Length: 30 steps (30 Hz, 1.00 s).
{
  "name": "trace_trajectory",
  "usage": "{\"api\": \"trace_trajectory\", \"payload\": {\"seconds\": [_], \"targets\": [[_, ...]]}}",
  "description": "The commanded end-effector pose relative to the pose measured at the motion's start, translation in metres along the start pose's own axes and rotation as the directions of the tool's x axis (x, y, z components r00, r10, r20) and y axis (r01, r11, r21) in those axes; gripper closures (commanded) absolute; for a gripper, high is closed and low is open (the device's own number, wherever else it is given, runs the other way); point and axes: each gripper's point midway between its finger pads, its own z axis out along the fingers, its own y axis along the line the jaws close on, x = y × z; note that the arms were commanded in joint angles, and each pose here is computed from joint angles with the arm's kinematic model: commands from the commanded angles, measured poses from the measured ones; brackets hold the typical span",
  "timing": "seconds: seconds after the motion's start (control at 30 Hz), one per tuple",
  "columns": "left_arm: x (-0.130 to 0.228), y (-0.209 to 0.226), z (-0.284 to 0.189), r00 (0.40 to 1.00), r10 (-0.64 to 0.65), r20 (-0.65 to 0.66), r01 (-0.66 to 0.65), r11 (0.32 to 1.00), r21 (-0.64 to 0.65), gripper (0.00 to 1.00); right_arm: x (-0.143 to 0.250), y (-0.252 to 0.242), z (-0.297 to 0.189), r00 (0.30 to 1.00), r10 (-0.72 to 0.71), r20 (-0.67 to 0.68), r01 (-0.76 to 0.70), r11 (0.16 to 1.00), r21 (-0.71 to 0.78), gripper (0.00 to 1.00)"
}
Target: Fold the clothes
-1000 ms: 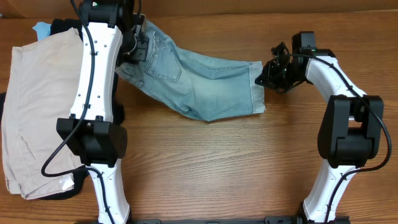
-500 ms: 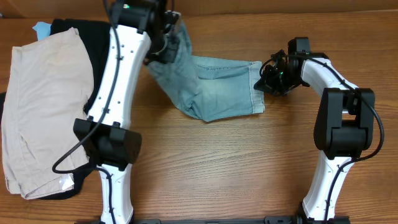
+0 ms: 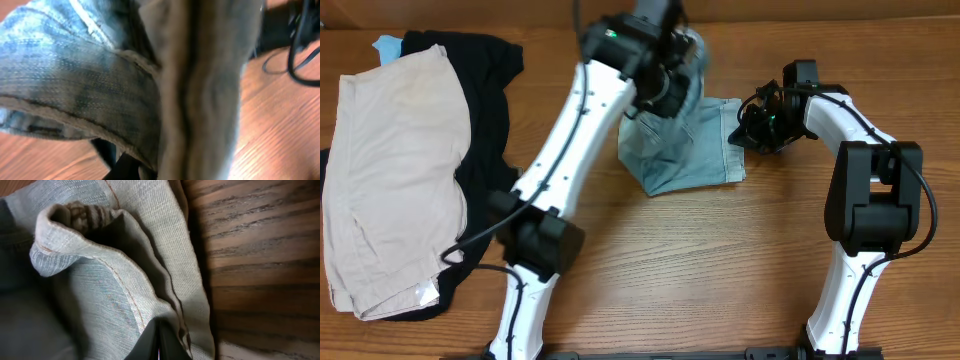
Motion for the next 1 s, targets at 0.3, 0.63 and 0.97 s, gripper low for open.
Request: {"api": "trace_trajectory", "payload": {"seconds": [0.3,0.63,0.97], "targets": [[0.030,0.112,-0.035,0.980,-0.188,-0.059,0.153,0.915,-0.373,0.96,0.015,-0.023,0.025,0.997,0.042,-0.062,-0.038,0.997,0.068,0.96],[0.055,0.209,-0.074,0.937,-0.348,-0.022,0.301,0.839,-0.454,0.96,0.016,-0.024,0.025,0.997,0.046,-0.067,-0.041,0.997,0.070,0.96],[0.071,0.255,-0.095,0.952,-0.297,-0.071,0.207,0.799,-0.564,0.96,0.017,-0.024,0.025,0.996,0.048,-0.072,-0.043,0.996,0.072,0.96]]}}
